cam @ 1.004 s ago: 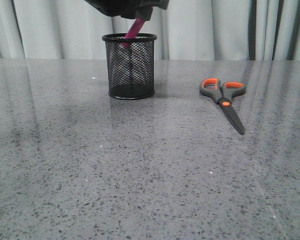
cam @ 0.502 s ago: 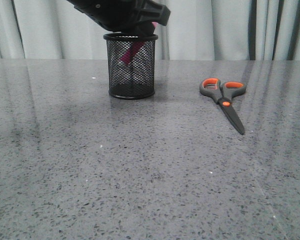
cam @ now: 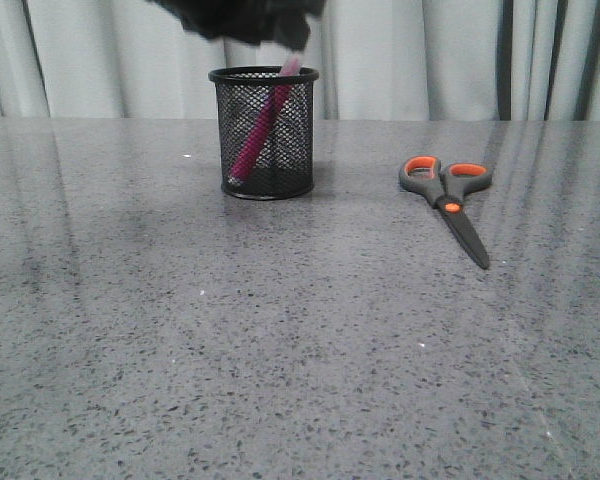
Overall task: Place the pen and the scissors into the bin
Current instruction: 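Open the left gripper and withdraw it from the cup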
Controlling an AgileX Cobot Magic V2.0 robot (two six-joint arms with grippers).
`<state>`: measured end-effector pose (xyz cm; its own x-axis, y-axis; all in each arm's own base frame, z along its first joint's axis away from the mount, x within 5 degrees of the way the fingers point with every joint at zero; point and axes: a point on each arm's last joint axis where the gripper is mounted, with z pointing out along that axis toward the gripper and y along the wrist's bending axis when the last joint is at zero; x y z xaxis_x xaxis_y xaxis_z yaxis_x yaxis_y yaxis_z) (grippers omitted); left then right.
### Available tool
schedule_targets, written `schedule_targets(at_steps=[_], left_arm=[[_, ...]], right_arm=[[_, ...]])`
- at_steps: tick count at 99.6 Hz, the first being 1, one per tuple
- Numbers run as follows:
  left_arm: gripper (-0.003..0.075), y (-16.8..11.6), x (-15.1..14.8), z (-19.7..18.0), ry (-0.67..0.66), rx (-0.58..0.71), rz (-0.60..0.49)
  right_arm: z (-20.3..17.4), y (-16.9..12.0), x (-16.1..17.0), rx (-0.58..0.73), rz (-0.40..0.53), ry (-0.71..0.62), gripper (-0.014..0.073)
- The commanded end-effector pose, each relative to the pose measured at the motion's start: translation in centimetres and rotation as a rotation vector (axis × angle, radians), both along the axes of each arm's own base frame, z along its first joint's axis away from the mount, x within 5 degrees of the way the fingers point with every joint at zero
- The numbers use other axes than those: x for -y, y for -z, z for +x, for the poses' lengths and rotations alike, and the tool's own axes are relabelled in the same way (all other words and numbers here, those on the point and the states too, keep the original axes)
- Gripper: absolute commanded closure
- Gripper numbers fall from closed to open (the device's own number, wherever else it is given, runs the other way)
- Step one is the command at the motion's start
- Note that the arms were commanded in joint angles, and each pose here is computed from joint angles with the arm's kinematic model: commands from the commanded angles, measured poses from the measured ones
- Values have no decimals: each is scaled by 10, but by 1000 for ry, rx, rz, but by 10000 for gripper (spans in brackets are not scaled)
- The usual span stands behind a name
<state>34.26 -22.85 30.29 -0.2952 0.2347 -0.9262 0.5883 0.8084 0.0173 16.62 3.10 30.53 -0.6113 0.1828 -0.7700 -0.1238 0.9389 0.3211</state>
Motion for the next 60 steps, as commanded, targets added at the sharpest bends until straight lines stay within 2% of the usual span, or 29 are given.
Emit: schedule_targets(at_steps=[1, 18, 32, 42, 43, 44, 53, 60], left_arm=[[389, -63, -17, -14, -49, 168, -123], [389, -109, -47, -35, -77, 258, -177], [410, -132, -75, -50, -91, 269, -181], [527, -140, -94, -59, -98, 246, -164], [563, -141, -96, -60, -99, 242, -161], [563, -142, -97, -61, -100, 240, -159], [741, -148, -112, -67, -116, 229, -148], [742, -152, -123, -71, -135, 233, -145]], right_arm=[[5, -15, 2, 81, 4, 28, 225], [5, -15, 2, 81, 4, 28, 225], [5, -15, 2, 81, 4, 28, 225], [5, -15, 2, 81, 4, 28, 225], [5, -15, 2, 81, 4, 28, 225], [5, -15, 2, 81, 4, 28, 225], [4, -15, 2, 89, -26, 7, 225], [4, -15, 2, 91, -29, 5, 225]])
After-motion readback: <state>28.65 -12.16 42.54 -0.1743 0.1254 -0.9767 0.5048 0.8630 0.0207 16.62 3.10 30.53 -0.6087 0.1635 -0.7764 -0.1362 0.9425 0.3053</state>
